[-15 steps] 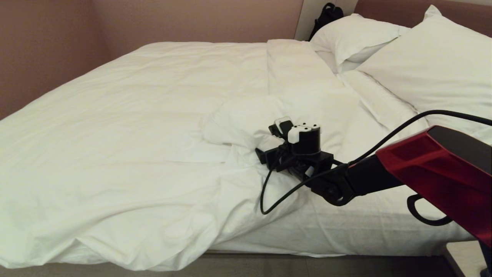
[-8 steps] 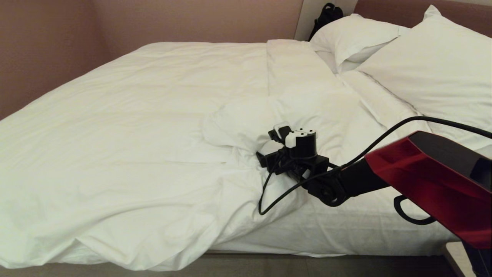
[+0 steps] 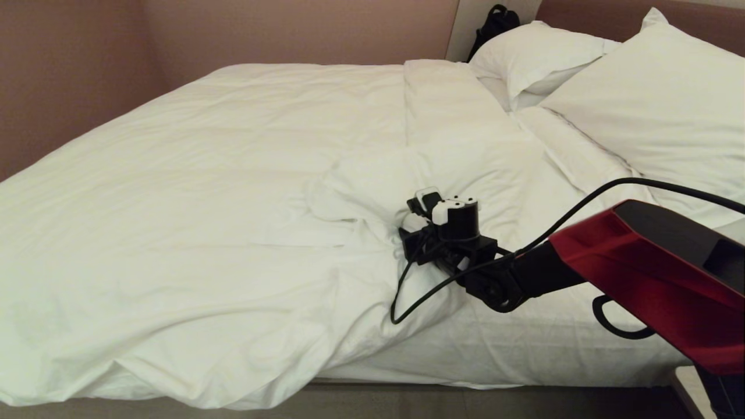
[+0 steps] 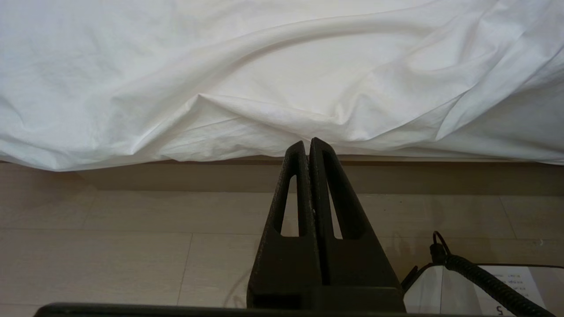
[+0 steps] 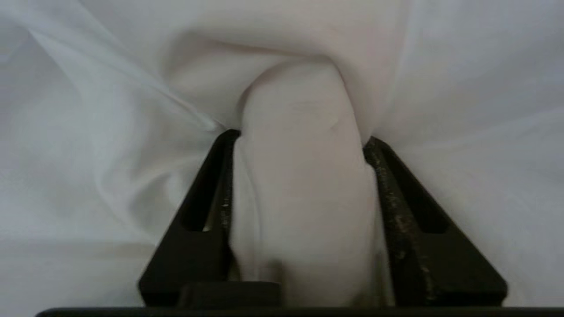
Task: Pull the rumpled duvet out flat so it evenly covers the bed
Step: Flatten the corners of the folded blanket
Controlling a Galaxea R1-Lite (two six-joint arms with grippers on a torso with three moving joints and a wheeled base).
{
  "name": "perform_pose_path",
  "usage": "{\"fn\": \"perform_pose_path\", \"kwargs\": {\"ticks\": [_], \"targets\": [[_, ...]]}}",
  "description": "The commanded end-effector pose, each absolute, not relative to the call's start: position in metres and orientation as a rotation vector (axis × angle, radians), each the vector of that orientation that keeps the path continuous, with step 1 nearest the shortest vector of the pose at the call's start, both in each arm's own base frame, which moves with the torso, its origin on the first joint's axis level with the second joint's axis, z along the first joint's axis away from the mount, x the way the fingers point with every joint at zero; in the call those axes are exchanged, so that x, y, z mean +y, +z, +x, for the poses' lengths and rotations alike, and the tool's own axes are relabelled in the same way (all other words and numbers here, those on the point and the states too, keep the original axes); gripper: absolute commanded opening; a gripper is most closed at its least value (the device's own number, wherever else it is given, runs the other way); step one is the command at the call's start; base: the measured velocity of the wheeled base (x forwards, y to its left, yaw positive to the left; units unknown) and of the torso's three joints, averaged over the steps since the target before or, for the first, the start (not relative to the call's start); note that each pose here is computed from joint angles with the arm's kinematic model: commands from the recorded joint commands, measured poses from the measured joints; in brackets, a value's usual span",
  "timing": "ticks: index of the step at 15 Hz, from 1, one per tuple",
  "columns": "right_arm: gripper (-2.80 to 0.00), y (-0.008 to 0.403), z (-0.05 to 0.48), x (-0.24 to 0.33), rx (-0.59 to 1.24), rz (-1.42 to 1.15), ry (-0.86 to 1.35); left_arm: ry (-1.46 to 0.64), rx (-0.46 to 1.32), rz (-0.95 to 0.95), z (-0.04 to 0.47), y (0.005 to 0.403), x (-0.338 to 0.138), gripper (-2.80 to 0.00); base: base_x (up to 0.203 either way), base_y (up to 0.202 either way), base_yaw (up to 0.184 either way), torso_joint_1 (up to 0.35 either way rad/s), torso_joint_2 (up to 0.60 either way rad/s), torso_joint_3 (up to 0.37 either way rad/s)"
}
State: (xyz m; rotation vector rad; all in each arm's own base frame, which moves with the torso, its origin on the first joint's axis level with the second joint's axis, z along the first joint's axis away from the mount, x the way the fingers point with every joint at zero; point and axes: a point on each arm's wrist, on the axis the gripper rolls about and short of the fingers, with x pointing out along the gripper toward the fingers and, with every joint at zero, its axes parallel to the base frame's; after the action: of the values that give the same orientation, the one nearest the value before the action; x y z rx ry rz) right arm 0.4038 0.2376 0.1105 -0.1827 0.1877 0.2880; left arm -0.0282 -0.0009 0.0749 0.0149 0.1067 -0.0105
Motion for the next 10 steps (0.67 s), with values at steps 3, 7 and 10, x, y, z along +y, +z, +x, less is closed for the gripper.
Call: {"fn": "perform_pose_path", "kwargs": {"ticks": [3, 7, 10], "targets": [[-2.80, 0.1120, 0.4035, 0.2374, 0.182, -0.181, 0.285, -0.010, 0.107, 0.015, -0.0282, 0.0748, -0.0009, -2.80, 0.000, 0.000, 0.000, 0.000, 0.00, 0.000], [-2.80, 0.1121, 0.4035, 0.2374, 0.181, -0.181, 0.286, -0.010, 0.107, 0.015, -0.0282, 0.0748, -0.0009, -2.80, 0.000, 0.000, 0.000, 0.000, 0.00, 0.000], [-2.80, 0.1139, 0.4030, 0.2371, 0.177, -0.179, 0.285, -0.010, 0.107, 0.015, -0.0282, 0.0748, -0.0009, -2.80, 0.000, 0.000, 0.000, 0.000, 0.00, 0.000]]}}
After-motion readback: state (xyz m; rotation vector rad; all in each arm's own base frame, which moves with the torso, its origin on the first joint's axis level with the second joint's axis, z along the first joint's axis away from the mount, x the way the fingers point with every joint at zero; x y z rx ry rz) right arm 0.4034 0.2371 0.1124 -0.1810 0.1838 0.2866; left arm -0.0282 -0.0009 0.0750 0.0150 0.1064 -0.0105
